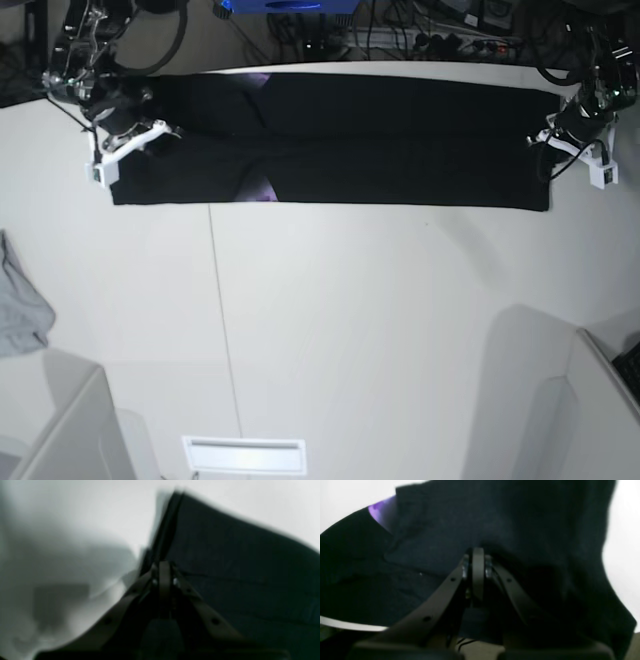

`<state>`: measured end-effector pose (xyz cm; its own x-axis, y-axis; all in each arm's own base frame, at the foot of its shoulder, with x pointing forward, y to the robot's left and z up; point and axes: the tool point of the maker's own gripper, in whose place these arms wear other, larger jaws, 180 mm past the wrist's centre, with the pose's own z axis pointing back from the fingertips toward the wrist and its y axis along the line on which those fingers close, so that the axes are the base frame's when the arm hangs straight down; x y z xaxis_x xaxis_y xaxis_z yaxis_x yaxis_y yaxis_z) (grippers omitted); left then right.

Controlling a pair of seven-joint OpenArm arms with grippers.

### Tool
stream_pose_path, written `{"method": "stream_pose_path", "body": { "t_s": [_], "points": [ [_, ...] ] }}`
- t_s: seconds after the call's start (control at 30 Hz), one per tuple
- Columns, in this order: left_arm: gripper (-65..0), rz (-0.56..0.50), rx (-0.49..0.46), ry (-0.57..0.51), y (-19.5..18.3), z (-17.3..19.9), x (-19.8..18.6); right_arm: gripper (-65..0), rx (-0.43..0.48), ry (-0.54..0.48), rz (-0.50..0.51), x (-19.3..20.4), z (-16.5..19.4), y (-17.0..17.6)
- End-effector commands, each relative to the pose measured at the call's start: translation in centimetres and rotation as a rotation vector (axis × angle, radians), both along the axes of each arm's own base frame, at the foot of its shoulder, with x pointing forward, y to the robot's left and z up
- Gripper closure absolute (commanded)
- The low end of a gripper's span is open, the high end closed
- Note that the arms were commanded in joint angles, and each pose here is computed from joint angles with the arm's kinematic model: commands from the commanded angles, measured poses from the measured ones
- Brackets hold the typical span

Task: Fold the T-shirt properly
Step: 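Grasp both ends of the folded strip with both grippers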

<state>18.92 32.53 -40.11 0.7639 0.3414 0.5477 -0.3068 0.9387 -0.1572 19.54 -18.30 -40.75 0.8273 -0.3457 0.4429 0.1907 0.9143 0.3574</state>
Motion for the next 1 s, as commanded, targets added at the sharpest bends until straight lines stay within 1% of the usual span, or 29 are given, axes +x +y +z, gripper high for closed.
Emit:
{"method": "stream_pose_path", "body": {
  "t_s": [0.0, 0.1, 0.17, 0.3, 0.43, 0.5, 0.53, 0.6, 0.7, 0.77, 0.97],
  "points": [
    [0.0, -0.006, 0.014, -0.02, 0.6, 0.4, 0.7, 0.0, -0.003, -0.02, -0.01, 0.6, 0.1, -0.5],
    [0.0, -0.004, -0.022, 0.02, -0.1, -1.5, 0.7, 0.0, 0.011, 0.022, -0.032, 0.6, -1.5, -0.9],
    [0.0, 0.006, -0.038, 0.038, -0.1, -2.5, 1.1, 0.0, -0.023, 0.043, -0.031, 1.0, -2.3, -1.4],
    [0.0, -0.002, -0.013, 0.074, -0.5, -4.4, 2.6, 0.0, -0.103, 0.079, -0.034, 2.7, -3.6, -2.8],
    [0.0, -0.001, 0.018, 0.077, -0.8, -4.9, 4.2, 0.0, -0.114, 0.042, -0.059, 6.0, -4.1, -3.6],
    [0.0, 0.001, 0.025, 0.056, -0.8, -4.5, 5.6, 0.0, -0.108, 0.017, -0.056, 8.1, -4.3, -3.4],
    [0.0, 0.001, 0.02, 0.045, -1.0, -4.3, 6.4, 0.0, -0.117, 0.012, -0.045, 9.0, -4.3, -3.7],
    [0.0, 0.008, 0.015, 0.025, -1.0, -3.9, 7.6, 0.0, -0.116, 0.007, -0.012, 10.7, -4.6, -3.0],
    [0.0, 0.008, 0.014, -0.015, -1.0, -2.7, 9.3, 0.0, -0.113, -0.018, 0.019, 12.6, -4.4, -1.9],
    [0.0, 0.01, 0.013, -0.036, -1.0, -2.1, 9.7, 0.0, -0.116, -0.036, 0.035, 13.3, -3.9, -1.4],
    [0.0, -0.021, 0.048, -0.132, -1.3, 1.2, 11.5, 0.0, -0.147, -0.154, 0.053, 14.7, 0.2, -1.1]
  ]
}}
